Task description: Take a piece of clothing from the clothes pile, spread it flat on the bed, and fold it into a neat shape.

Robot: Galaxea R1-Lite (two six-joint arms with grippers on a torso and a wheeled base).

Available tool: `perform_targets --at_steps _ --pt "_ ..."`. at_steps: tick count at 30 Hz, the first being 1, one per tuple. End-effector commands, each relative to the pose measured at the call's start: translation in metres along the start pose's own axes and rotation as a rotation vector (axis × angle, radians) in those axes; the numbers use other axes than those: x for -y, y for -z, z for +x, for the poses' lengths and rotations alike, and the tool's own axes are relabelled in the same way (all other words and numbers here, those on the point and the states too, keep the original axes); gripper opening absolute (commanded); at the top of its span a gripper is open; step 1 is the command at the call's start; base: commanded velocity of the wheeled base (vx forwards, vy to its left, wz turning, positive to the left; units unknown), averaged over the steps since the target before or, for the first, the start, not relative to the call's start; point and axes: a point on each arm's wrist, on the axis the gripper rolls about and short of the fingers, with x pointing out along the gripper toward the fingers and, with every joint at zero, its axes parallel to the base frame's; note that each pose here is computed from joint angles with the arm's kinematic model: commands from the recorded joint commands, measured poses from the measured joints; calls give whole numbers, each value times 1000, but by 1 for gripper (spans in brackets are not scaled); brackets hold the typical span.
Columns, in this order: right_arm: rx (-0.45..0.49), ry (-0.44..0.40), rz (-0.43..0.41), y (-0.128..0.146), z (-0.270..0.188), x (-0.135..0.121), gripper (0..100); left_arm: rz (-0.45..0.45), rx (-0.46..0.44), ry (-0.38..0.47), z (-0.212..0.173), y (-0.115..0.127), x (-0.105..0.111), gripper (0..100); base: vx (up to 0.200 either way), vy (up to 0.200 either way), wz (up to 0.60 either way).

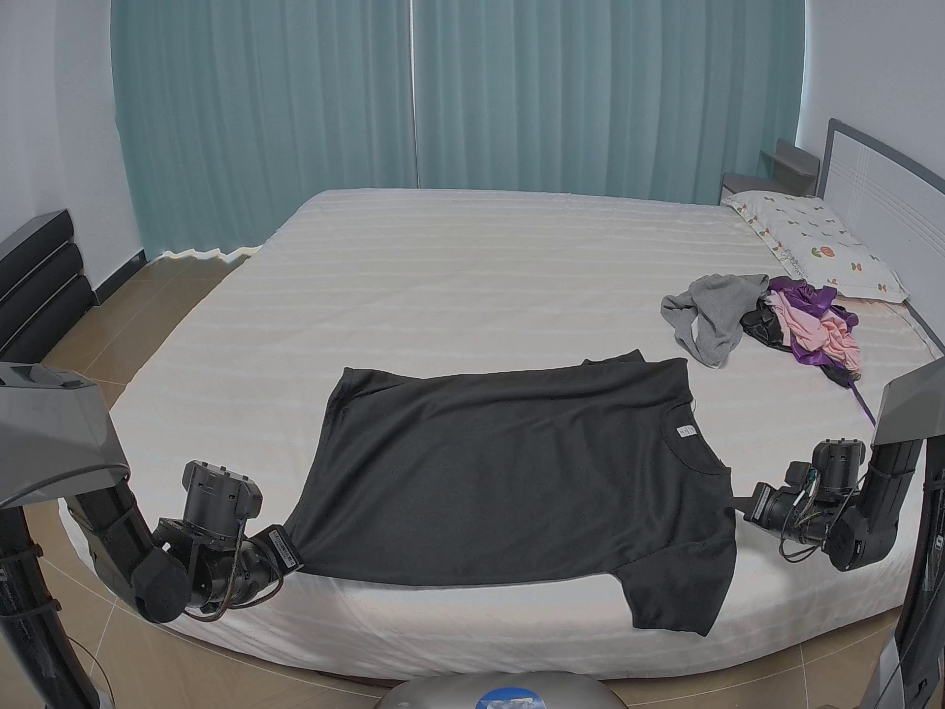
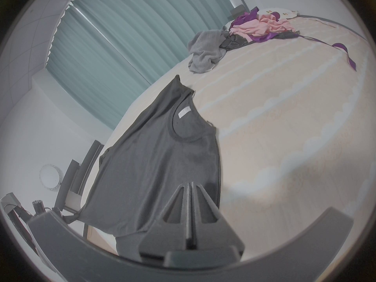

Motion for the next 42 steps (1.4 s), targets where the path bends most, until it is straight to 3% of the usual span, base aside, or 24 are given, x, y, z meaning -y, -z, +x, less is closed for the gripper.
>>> perform_targets --at_steps 1,4,5,19,20,33,42 --pt "4 7 5 0 -1 0 0 -2 2 -1 0 0 0 0 0 0 0" --pt "-25 14 13 6 -5 2 0 -3 2 -1 0 -1 0 0 0 0 0" --pt "-30 15 15 8 -5 2 100 -4 3 0 1 -1 0 0 0 0 0" --pt "-52 18 18 12 11 8 100 -5 2 -2 1 -1 0 0 0 0 0" --pt "-47 16 17 12 13 9 0 -5 3 -3 1 -1 0 0 0 0 0" --pt "98 -6 34 -25 36 4 0 -4 4 -1 1 -2 0 0 0 0 0" --pt "116 -26 10 -40 51 -7 0 -3 0 -3 2 0 0 0 0 0 0"
